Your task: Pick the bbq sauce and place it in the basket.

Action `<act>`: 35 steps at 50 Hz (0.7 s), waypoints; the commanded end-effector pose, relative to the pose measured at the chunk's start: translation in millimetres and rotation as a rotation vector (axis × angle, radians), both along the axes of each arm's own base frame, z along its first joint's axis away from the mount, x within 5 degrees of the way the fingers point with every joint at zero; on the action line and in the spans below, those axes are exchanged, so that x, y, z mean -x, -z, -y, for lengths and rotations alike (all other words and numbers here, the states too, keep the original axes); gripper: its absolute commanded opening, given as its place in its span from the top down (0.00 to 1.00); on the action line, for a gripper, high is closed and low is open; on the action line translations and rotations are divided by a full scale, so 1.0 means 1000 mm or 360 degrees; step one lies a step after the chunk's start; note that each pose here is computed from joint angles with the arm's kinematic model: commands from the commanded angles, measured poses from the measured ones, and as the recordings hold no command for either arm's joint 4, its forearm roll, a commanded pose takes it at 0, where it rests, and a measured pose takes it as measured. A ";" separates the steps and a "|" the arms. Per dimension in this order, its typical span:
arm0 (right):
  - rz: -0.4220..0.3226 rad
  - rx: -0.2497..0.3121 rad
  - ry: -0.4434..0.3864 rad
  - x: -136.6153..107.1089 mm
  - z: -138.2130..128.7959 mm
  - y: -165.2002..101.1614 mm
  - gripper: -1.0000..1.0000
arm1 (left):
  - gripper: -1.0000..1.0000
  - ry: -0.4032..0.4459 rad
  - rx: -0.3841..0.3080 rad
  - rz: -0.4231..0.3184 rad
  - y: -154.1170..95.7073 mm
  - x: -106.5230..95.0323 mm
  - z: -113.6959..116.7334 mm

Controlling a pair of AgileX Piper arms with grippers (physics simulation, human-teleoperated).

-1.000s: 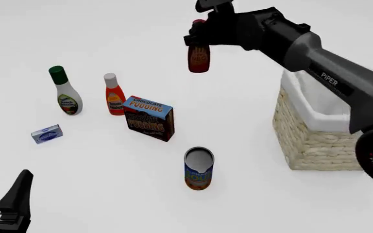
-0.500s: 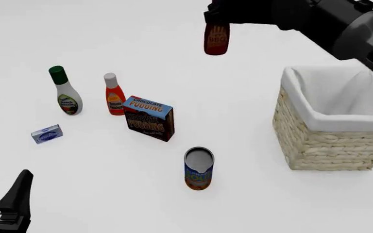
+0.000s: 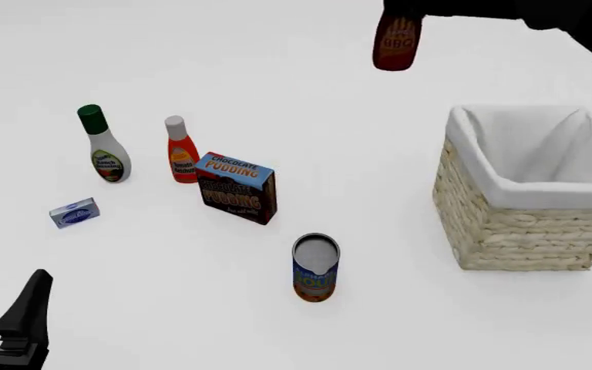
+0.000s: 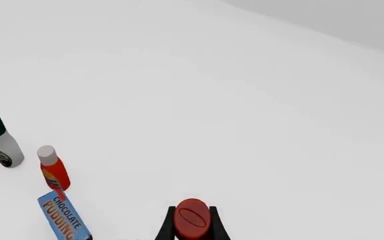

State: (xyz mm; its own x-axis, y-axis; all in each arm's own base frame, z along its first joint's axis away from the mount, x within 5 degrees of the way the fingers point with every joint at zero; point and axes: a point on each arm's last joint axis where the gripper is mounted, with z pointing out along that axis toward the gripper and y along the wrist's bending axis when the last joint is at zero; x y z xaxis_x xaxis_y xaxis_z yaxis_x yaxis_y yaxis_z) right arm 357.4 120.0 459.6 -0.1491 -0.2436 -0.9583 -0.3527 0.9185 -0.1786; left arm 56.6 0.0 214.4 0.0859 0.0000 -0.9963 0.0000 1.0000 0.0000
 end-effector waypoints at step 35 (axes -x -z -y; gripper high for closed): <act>0.0061 0.0024 0.0522 0.064 0.122 -0.007 1.00 | 0.00 0.0000 0.0000 0.0000 0.000 0.000 0.000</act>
